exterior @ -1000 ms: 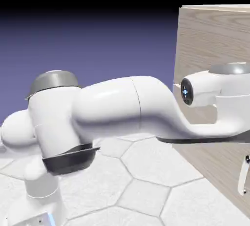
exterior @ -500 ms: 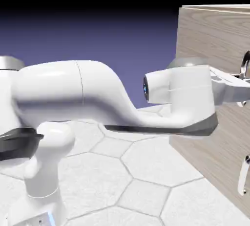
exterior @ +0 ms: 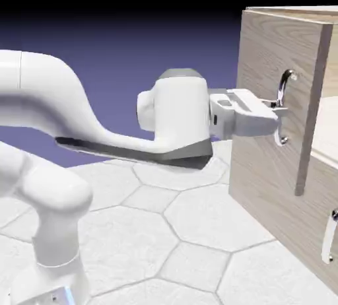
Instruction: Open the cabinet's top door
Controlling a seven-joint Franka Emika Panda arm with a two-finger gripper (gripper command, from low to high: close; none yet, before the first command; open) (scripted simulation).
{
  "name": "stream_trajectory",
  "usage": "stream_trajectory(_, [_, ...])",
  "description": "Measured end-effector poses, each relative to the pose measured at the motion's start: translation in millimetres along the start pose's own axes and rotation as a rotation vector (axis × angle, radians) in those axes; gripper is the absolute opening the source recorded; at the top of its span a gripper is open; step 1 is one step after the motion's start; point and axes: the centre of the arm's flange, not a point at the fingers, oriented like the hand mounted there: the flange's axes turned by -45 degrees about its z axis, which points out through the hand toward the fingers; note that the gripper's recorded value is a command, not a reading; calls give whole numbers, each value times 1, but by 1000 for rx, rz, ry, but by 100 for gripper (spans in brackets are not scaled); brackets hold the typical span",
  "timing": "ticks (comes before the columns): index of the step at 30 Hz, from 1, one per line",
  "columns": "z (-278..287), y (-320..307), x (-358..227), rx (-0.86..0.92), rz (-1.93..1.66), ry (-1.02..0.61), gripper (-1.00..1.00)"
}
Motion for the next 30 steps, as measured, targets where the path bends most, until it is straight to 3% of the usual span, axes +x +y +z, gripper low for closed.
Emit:
stream_trajectory(14, [-115, -48, 0, -236, 0, 0, -100])
stream_trajectory(30, [-197, -107, 0, -426, 0, 0, -100])
